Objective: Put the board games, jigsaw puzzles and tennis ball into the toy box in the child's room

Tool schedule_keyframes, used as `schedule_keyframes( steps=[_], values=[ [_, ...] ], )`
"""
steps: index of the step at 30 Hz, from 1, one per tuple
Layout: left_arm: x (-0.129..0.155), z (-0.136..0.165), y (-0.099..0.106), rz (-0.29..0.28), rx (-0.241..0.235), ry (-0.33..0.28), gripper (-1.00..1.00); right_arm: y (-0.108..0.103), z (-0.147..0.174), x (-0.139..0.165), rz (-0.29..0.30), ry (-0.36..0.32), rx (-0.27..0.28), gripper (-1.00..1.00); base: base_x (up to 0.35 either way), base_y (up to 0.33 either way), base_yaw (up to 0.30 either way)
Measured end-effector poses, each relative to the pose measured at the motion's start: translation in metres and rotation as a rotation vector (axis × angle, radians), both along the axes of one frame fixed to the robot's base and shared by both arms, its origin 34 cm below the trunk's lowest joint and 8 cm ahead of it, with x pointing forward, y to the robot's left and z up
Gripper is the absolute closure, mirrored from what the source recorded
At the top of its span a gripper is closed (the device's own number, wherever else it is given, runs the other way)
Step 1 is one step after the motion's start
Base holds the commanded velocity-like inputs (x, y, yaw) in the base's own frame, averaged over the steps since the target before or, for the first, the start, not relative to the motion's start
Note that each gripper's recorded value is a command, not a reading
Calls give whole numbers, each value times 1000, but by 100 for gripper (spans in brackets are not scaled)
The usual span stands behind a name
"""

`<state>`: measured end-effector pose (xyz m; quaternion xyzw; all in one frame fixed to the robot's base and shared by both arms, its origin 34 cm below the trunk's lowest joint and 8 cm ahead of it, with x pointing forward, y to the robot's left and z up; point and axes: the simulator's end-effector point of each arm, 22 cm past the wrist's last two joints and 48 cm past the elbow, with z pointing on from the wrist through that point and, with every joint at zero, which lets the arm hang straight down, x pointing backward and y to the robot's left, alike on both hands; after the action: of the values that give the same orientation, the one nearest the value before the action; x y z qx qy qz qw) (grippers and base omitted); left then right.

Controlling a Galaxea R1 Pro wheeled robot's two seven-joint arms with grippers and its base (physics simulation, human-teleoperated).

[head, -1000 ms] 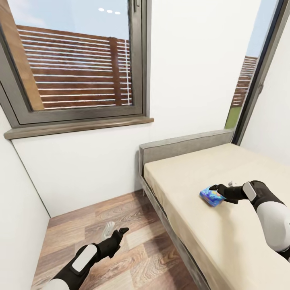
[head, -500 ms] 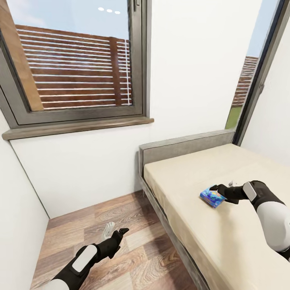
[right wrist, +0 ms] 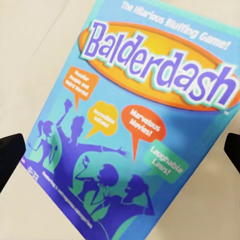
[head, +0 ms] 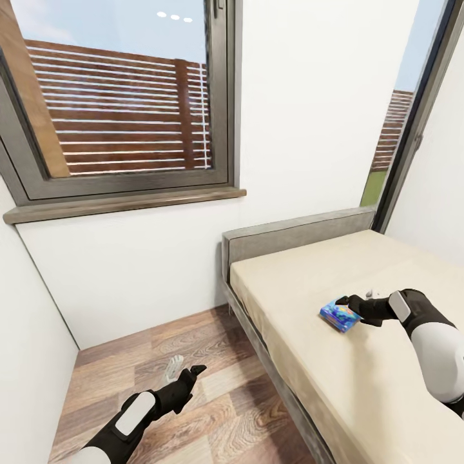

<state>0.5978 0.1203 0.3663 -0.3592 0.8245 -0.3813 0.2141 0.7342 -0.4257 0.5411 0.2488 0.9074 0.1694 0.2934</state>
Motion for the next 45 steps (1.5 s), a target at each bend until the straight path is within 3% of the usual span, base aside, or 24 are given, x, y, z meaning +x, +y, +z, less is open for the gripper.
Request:
schedule_keyframes(
  steps=[15,25,45],
  values=[
    [0,0,0,0,0,0,-100,-3,-1,-1,-7,6,-11,-100,0,0,0],
    [0,0,0,0,0,0,-100,-15,-5,-5,-39,37,-51,-100,0,0,0],
    [0,0,0,0,0,0,-100,-33,-2,-8,-67,40,-74,-100,0,0,0]
  ],
)
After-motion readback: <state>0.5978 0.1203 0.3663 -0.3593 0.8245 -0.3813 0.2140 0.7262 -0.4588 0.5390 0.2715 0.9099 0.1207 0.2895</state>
